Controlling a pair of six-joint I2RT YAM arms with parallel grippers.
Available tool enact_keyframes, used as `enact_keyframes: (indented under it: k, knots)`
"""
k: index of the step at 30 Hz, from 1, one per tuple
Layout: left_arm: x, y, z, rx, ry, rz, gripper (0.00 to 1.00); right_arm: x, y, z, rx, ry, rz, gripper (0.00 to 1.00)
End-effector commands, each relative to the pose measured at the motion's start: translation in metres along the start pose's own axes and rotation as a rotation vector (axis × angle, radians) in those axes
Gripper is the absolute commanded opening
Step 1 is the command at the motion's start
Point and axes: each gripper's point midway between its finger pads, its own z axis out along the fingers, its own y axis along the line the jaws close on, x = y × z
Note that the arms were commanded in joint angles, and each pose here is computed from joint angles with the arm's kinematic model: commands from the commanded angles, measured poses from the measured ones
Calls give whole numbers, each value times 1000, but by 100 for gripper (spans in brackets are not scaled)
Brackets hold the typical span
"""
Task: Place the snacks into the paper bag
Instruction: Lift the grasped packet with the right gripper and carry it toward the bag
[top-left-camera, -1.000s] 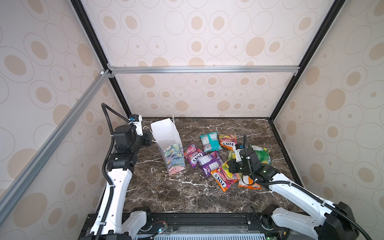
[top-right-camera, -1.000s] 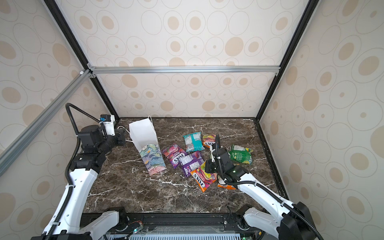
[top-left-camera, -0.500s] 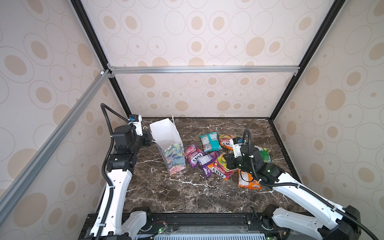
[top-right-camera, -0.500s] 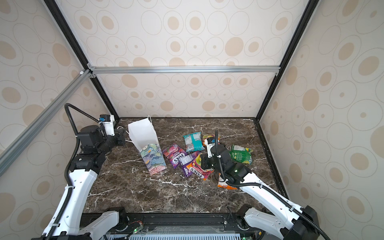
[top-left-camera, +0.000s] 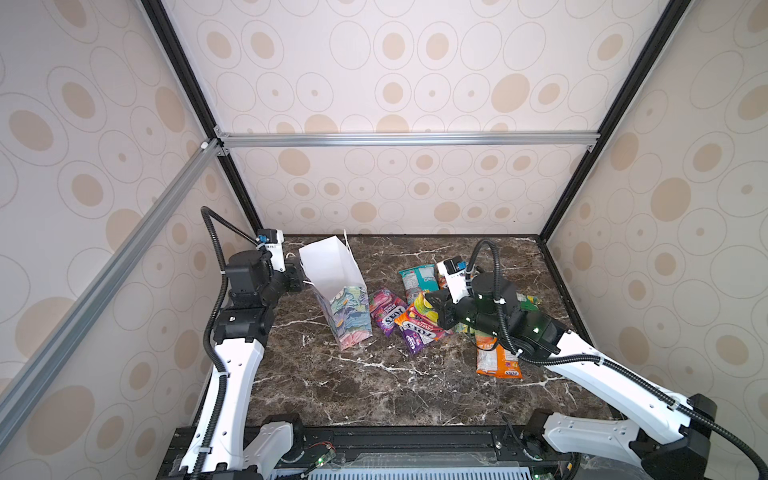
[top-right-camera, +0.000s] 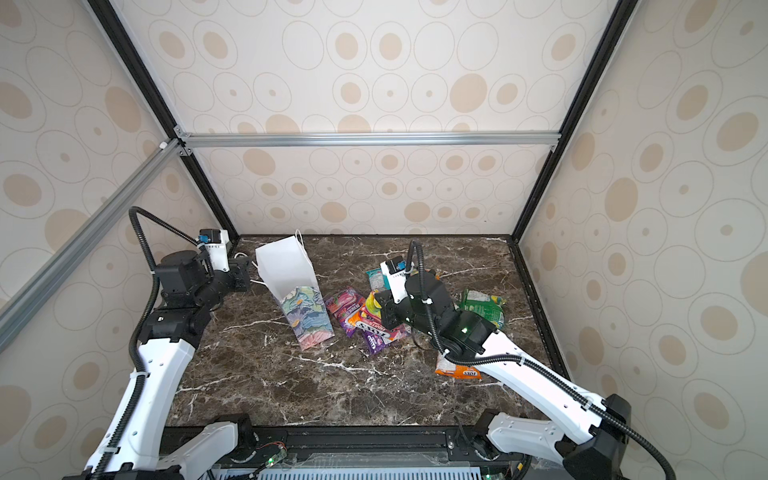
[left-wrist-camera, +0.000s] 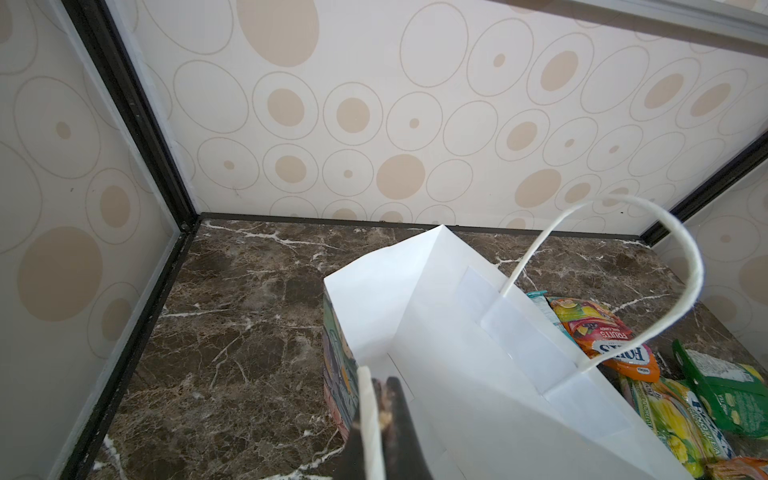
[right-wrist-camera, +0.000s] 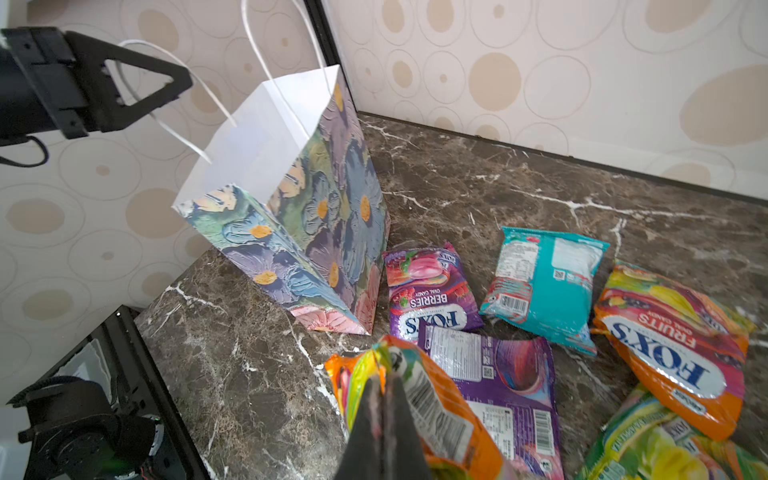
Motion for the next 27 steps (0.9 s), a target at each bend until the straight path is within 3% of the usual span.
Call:
enact_keyframes:
  k: [1,27]
  knots:
    - [-12,-1,-8,4,-47,8,0,-33,17,-7,-36,-81,-76,0]
    - [-13,-1,-9,3,-53,9,0,-111,104,5,-235,-247,-191,0]
